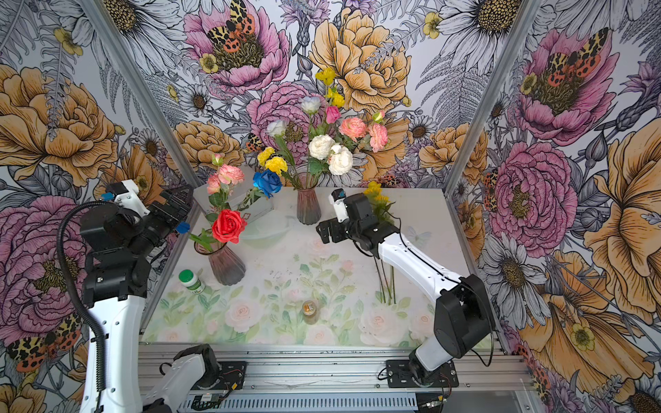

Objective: Pick out yellow flowers from the vase
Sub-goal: Move the vase to the center of the board.

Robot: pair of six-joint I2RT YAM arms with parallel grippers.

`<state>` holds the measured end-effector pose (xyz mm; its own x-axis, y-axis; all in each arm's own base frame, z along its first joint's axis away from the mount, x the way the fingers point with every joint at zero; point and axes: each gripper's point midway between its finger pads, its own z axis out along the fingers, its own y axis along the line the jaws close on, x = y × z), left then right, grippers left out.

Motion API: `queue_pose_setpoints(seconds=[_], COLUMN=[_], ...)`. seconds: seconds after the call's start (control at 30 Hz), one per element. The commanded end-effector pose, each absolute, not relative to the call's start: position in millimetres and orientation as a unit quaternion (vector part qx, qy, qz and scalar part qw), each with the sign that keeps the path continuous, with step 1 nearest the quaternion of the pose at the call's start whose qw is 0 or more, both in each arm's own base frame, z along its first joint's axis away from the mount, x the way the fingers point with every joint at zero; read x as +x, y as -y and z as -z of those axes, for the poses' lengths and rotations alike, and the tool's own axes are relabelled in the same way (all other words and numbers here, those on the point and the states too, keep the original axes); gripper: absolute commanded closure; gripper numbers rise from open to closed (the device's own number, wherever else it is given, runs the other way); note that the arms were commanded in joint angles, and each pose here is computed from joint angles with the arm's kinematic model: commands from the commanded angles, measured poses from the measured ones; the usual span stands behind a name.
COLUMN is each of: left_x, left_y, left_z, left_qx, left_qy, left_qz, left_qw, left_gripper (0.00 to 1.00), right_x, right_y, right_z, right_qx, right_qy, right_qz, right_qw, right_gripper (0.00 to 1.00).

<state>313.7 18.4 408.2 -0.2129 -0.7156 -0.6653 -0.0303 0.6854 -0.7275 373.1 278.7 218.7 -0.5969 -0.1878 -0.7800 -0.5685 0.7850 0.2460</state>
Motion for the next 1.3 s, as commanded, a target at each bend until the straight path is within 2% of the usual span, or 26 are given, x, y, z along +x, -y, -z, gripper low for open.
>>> queue_pose_setpoints(seconds=[0.0,0.2,0.37,0.67,0.87,1.27], left_x=[315,321,328,332,332,330], left_y=[-26,-32,-33,-51,-58,-59], left_z=[-412,-396,-382,-364,-364,-376], left_qx=[-0.273,-0.297,-0.296,-0.322,-0.329,-0.32], left_qy=[-0.704,-0.697,-0.699,-0.688,-0.674,-0.675], left_qz=[0.328,0.351,0.361,0.364,0.372,0.36], left_qw=[0.567,0.551,0.542,0.539,0.547,0.559], left_gripper=[0.01,0.01,0.01,0.01,0.01,0.01], right_x=[363,331,309,290,294,306], right_y=[-336,-413,-475,-542,-572,-596], right_z=[-232,-214,-191,-175,-156,-126], right_qx=[-0.264,-0.299,-0.339,-0.316,-0.304,-0.282], right_qy=[-0.805,-0.757,-0.734,-0.699,-0.708,-0.733], right_qz=[-0.299,-0.351,-0.35,-0.371,-0.353,-0.301], right_qw=[0.439,0.464,0.473,0.523,0.531,0.541], right_gripper=[0.0,0.0,0.0,0.0,0.0,0.0])
